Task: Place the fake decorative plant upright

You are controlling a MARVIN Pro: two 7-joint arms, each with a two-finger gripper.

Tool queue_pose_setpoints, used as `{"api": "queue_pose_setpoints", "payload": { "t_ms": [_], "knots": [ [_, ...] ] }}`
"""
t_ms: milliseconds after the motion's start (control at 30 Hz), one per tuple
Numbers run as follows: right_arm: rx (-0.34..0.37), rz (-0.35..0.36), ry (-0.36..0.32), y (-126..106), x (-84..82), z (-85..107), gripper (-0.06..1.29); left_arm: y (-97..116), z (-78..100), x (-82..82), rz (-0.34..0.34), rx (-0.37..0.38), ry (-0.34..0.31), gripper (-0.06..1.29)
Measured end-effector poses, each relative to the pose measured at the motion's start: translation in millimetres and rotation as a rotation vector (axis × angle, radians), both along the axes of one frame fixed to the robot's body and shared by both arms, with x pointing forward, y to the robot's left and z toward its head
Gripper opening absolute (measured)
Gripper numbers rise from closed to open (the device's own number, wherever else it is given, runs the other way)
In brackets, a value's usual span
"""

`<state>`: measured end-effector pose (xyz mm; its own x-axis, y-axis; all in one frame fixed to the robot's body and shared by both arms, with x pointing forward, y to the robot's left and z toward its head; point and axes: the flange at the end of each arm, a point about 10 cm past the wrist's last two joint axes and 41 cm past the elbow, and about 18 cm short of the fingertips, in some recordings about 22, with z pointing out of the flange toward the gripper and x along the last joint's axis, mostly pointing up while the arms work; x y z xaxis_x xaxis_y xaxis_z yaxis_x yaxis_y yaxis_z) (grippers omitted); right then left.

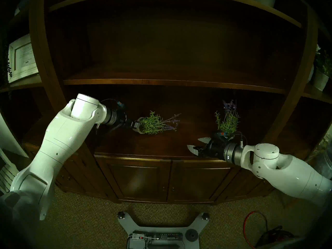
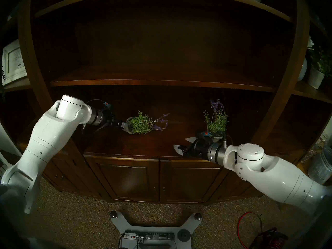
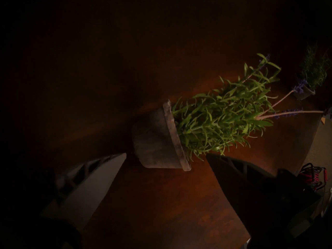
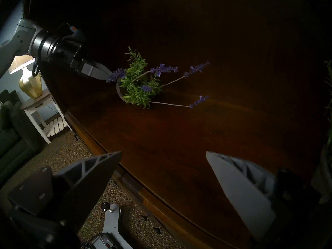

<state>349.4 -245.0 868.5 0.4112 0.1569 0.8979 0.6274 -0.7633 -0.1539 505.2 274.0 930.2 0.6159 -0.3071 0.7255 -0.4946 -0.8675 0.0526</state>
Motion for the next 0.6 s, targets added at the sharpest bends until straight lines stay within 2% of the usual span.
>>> {"api": "queue_pose_setpoints", "payload": {
  "t_ms": [600],
  "knots": [
    [0.0,0.0,0.0,0.0,0.0,0.0,1.22,0.4,-0.7,6.5,0.036,0.007,0.003,1.21]
  ]
}}
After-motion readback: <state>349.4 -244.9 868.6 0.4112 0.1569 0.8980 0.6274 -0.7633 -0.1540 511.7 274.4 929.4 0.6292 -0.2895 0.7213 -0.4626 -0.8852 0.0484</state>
